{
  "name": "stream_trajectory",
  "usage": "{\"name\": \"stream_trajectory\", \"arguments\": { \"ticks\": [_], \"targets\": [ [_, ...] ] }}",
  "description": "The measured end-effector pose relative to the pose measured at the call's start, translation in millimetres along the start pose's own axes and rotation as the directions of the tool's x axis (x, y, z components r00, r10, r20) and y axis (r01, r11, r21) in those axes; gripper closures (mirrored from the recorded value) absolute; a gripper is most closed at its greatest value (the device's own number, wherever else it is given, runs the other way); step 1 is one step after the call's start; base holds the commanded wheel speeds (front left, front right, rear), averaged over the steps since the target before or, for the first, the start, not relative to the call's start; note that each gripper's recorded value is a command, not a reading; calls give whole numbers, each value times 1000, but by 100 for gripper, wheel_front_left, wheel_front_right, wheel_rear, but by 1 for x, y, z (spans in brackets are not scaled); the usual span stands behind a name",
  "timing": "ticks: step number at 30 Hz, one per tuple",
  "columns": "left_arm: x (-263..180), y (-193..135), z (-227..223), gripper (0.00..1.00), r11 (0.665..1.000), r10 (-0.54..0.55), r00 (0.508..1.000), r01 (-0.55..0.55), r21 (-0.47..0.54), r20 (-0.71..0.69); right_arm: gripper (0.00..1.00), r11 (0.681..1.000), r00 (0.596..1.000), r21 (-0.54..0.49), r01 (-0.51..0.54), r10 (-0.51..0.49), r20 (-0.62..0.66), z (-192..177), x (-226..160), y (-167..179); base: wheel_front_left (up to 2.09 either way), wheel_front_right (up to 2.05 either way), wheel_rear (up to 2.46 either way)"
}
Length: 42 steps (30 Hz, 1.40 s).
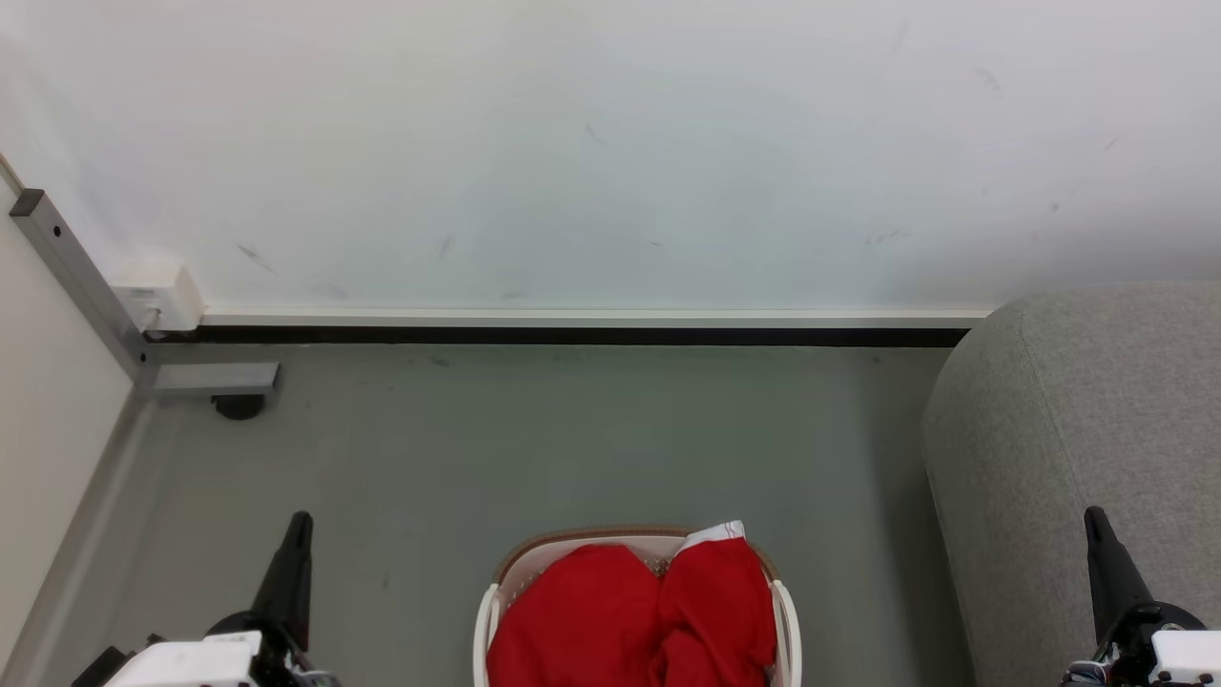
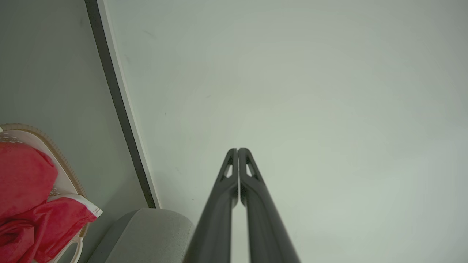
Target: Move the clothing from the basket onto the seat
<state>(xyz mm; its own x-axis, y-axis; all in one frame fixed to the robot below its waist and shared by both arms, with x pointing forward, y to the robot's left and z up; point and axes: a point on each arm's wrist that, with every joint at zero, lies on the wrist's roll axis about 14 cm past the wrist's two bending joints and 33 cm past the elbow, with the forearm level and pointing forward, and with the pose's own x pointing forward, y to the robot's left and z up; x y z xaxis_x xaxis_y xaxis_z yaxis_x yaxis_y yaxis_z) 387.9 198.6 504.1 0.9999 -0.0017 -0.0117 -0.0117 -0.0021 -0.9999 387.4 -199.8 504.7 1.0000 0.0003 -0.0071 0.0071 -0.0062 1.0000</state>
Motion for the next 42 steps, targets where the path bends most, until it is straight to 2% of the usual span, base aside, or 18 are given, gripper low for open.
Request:
{"name": "stream_trajectory", "arguments": {
  "ticks": [23, 24, 29, 42],
  "targets": [
    [0, 1, 0, 100, 1000, 1, 1000, -1, 0, 0, 100, 1000, 1000, 0, 2, -2, 0, 0, 0, -1, 0, 0, 0],
    [-1, 4, 0, 0, 1000, 12, 1000, -12, -3, 1, 0, 1000, 1000, 2, 11, -11, 0, 0, -1, -4, 0, 0, 0],
    [-13, 29, -3, 0, 996, 87, 996, -87, -15, 3, 0, 996, 997, 18, 83, -83, -2, -5, -13, -28, 0, 0, 0],
    [-10, 19, 0, 0, 998, 56, 997, -57, 37, 48, 0, 998, 999, -46, 51, -52, -8, -18, -9, -18, 0, 0, 0]
  ]
}}
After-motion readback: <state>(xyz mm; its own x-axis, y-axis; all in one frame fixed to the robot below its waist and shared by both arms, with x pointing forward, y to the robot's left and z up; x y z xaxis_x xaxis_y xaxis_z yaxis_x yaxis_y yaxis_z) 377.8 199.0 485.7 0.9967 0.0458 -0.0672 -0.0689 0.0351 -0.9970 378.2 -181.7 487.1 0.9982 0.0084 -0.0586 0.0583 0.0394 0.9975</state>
